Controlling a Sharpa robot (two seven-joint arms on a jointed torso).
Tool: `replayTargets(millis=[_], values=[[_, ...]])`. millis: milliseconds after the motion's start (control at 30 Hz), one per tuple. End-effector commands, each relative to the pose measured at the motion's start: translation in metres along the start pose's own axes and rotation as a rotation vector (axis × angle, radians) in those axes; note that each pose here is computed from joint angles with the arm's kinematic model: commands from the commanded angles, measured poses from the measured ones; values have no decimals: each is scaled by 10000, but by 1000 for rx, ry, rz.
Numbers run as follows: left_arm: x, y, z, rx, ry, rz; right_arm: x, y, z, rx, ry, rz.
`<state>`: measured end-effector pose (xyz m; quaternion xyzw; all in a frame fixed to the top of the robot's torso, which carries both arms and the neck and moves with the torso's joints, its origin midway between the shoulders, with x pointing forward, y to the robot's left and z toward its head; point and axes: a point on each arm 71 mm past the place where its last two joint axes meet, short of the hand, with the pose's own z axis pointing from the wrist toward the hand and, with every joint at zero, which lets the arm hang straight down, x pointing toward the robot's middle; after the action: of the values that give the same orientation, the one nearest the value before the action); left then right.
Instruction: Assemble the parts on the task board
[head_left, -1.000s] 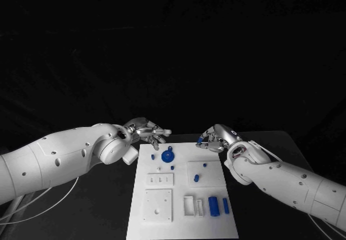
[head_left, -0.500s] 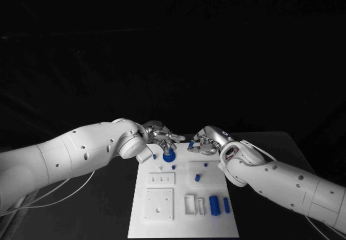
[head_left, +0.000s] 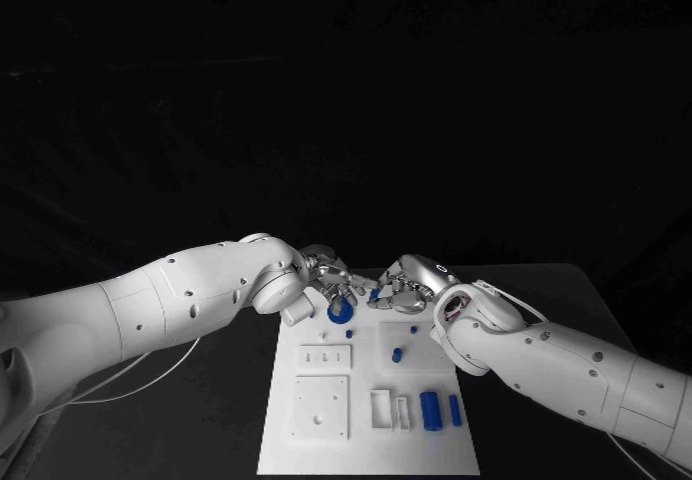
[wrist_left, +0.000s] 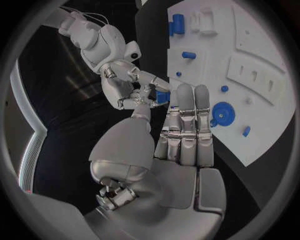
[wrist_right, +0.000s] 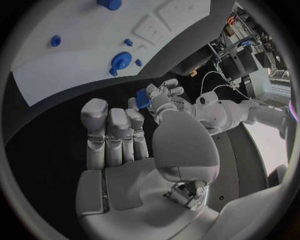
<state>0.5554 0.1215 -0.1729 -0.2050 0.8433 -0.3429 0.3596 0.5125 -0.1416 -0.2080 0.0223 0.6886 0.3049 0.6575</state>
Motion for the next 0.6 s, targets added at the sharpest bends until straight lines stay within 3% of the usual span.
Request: replayTargets(millis=[33,600], values=[[31,-16,10,-28,29,55,15,28,8,-4,19,-11],[126,-79,44,-27,92,95,57,101,21,-15,51,-15]])
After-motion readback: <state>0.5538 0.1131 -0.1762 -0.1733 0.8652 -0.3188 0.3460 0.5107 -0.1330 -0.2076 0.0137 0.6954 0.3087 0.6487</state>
